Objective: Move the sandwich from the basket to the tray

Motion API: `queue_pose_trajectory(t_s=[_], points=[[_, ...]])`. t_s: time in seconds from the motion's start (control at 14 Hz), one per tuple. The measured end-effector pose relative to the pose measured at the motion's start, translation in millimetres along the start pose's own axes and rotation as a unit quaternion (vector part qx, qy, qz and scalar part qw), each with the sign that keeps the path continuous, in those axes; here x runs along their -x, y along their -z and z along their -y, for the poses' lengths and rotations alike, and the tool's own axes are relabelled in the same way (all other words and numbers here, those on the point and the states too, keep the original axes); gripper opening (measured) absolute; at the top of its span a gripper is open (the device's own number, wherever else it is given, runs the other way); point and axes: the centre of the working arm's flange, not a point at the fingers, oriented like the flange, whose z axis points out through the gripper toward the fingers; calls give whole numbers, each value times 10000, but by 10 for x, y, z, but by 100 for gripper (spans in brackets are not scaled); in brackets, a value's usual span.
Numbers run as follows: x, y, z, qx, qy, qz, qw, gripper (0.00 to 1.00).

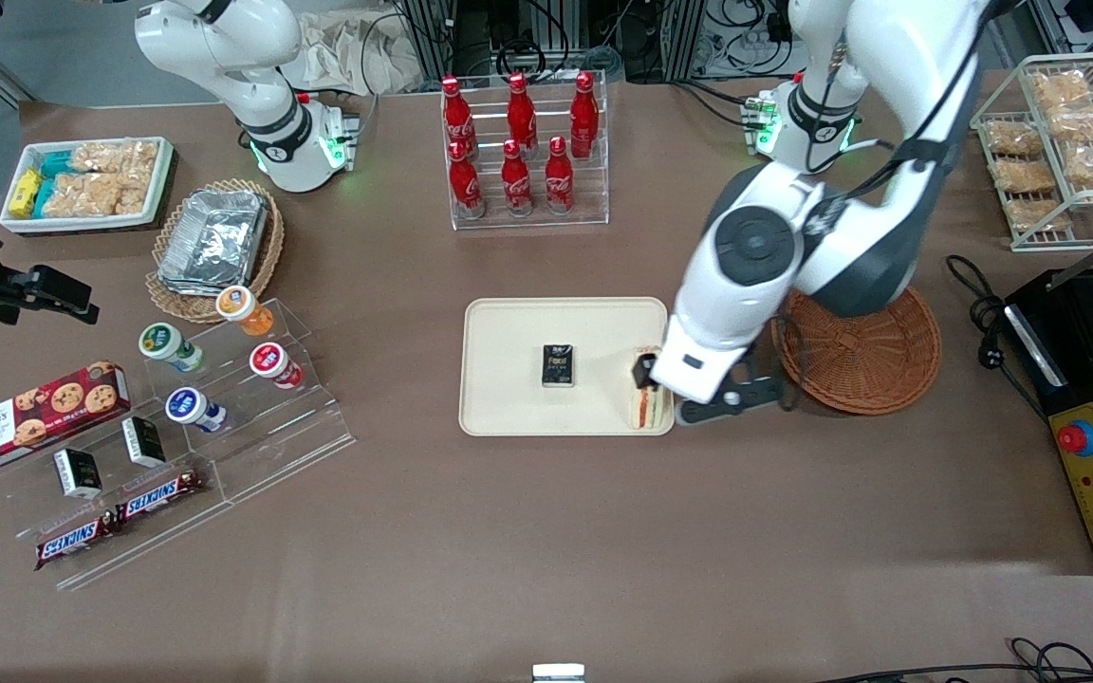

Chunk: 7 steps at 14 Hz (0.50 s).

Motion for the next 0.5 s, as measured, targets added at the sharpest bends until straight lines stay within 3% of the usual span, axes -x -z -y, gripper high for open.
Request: queue_pose_trajectory(t_s=[0.21, 0.5], points=[[38, 527, 217, -2, 221, -110, 9997, 100], [48, 1099, 516, 45, 606, -431, 9972, 100]])
